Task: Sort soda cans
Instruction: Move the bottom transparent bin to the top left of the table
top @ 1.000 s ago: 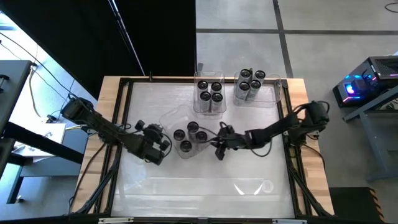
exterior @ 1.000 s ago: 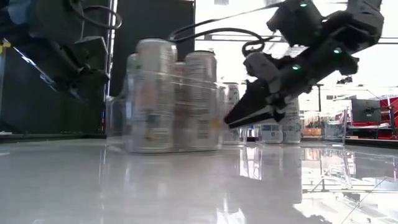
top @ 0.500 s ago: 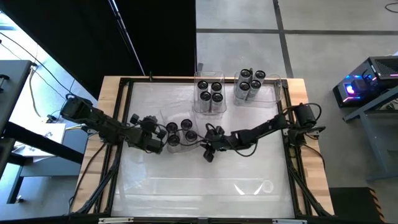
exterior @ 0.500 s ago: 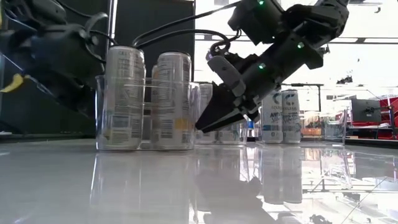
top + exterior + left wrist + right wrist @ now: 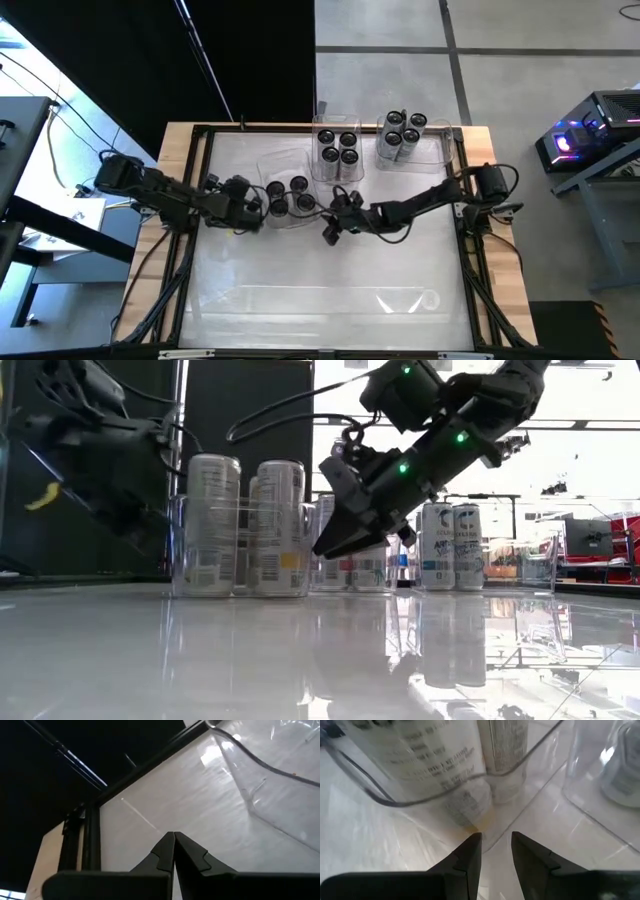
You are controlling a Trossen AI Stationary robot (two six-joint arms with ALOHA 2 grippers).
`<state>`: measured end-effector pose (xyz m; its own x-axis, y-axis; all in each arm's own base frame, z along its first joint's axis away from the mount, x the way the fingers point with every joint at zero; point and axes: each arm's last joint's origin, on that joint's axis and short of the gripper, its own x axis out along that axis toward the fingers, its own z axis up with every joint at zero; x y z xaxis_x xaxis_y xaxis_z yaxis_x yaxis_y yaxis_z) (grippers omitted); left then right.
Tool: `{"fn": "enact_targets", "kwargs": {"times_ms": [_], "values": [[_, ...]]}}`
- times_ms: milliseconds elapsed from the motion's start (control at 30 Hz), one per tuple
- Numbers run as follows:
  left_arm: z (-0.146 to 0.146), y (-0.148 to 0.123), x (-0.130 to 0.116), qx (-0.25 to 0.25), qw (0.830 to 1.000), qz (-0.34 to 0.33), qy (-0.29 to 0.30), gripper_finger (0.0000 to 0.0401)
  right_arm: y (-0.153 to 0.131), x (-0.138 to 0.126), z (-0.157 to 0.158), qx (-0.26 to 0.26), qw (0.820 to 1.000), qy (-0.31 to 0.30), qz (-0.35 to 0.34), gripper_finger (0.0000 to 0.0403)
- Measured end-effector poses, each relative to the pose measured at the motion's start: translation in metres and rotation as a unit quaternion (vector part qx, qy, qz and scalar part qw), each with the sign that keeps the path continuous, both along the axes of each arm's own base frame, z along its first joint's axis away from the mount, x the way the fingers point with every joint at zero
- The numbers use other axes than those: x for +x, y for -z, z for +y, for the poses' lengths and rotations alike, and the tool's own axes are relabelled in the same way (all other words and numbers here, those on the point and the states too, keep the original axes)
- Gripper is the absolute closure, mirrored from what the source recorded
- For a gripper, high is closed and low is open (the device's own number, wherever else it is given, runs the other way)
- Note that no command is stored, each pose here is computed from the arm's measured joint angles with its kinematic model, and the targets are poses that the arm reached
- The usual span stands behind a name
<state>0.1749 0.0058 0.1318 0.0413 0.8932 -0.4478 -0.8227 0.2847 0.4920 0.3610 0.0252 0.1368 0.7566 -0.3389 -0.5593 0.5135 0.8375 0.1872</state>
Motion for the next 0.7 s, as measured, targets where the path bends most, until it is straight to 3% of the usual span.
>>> {"fn": "enact_targets", "kwargs": {"times_ms": [367,500,700], "values": [[-0.037,-0.010,-0.016,-0.080,0.994,-0.041,0.061,0.0401,-0.023,-0.020,0.006,0.011,0.999,0.008,0.047,0.0300],[-0.059,-0.008,-0.017,-0.117,0.985,-0.089,0.092,0.0401,-0.018,-0.021,0.018,-0.004,0.997,-0.030,0.066,0.0300],[-0.093,-0.001,-0.023,-0.165,0.964,-0.156,0.138,0.0401,-0.001,-0.010,0.014,-0.018,0.999,-0.008,0.043,0.0300]]}}
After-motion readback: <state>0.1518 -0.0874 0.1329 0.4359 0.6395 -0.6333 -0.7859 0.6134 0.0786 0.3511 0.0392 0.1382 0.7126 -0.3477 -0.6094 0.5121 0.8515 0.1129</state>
